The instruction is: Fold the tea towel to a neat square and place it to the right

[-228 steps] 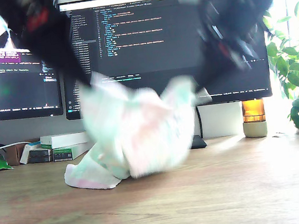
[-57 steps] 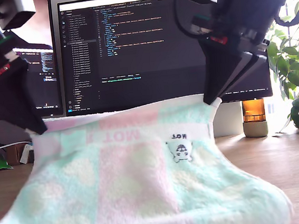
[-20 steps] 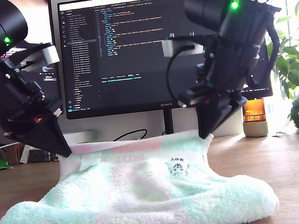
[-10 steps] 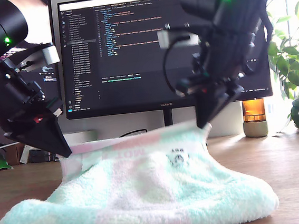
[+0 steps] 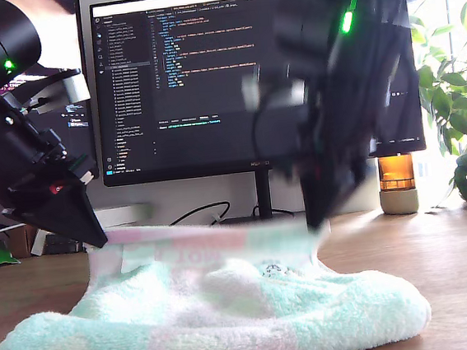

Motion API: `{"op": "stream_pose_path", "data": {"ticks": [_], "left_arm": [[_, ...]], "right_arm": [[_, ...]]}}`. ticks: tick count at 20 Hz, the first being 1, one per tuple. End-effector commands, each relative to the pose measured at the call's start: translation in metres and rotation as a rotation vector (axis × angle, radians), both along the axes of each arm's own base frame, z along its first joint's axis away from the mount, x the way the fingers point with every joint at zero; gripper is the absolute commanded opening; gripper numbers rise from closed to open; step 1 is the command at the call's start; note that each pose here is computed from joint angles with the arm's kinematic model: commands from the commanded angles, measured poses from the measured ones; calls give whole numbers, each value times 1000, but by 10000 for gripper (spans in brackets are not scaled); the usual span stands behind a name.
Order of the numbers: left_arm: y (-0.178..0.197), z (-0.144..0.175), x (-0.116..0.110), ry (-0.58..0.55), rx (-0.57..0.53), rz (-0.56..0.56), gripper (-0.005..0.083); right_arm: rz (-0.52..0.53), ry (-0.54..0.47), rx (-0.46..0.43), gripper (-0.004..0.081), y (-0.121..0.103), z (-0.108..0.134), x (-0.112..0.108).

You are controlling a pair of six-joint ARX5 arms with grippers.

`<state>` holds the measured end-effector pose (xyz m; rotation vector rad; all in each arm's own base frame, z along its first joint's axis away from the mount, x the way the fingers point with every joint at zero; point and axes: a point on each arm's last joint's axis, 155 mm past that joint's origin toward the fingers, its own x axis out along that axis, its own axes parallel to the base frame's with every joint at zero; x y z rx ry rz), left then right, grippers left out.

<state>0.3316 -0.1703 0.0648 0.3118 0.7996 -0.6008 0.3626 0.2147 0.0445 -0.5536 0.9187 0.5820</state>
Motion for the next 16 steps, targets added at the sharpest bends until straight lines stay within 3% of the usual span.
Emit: {"op": "stream_pose_path", "data": {"ticks": [1,6,10,16], "left_arm": [[11,-16,-2,38,25,25,-21],[10,-33,-6,86,36,19,-2],[10,-25,6,35,22,31,99],[14,-22,12,10,27,51,118]], "right_arm": [[-21,-10,-8,-12,-8,1,4],[-23,-15,-3,-11,-7,2,5],[-20,-29,10,12,-3,5,8],[-11,-54,27,150,4,9,11]]}}
